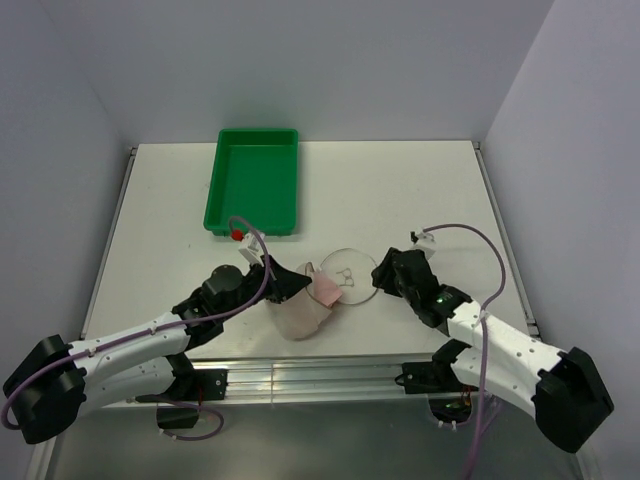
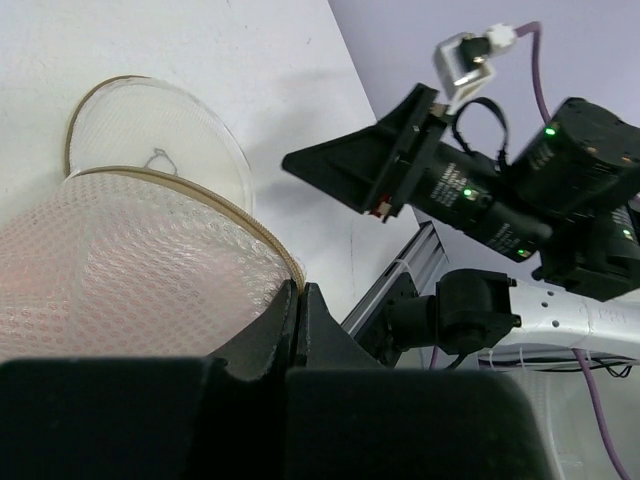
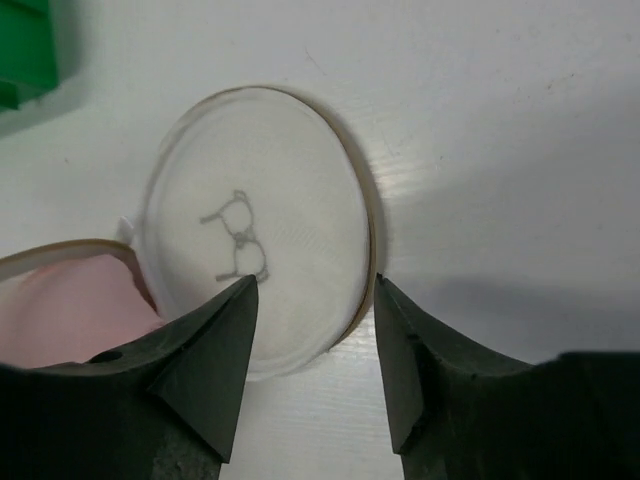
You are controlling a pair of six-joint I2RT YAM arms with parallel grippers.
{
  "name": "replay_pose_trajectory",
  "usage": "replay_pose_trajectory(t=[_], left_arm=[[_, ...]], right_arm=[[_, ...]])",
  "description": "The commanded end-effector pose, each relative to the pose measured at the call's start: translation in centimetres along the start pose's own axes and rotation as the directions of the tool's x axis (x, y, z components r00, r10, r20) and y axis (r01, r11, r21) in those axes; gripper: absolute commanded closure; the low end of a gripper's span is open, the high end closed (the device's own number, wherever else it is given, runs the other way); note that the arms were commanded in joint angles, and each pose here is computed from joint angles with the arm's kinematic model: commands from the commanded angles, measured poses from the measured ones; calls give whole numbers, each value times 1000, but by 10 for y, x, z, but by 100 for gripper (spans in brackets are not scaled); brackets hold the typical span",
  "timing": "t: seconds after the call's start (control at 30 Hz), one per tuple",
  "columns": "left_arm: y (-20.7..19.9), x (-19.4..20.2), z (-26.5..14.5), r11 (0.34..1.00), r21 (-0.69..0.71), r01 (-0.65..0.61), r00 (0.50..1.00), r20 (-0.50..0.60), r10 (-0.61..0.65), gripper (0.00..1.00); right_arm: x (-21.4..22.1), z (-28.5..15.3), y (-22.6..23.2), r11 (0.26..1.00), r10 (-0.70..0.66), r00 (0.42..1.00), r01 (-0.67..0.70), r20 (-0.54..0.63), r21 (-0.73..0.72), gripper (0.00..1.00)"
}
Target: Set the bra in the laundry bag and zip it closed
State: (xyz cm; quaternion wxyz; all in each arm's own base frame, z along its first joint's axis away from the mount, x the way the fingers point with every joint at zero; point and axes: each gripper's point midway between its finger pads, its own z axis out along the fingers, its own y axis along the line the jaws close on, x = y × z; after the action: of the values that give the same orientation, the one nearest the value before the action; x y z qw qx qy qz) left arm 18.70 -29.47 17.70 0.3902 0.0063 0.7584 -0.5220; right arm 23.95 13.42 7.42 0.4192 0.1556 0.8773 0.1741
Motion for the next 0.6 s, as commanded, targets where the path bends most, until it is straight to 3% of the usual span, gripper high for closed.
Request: replay_pose_trajectory(t=[0.0, 0.13, 0.37, 0.57], left_arm=[[-15, -11, -2, 998, 64, -20, 999, 44, 17, 100], [-15, -10, -2, 997, 69, -19, 999, 38, 16, 100], [-16, -9, -1, 997, 72, -17, 999, 33, 15, 100], [-17, -10, -1, 997, 66, -26, 999, 31, 24, 100]], right_arm=[[-1, 14, 7, 1000, 1, 1000, -1, -1, -23, 42], [8, 26, 4, 999, 18, 999, -19, -28, -35, 38], [13, 41, -9, 999, 11, 999, -10, -31, 37, 50], [19, 49, -12, 999, 8, 999, -6, -53, 48, 53]])
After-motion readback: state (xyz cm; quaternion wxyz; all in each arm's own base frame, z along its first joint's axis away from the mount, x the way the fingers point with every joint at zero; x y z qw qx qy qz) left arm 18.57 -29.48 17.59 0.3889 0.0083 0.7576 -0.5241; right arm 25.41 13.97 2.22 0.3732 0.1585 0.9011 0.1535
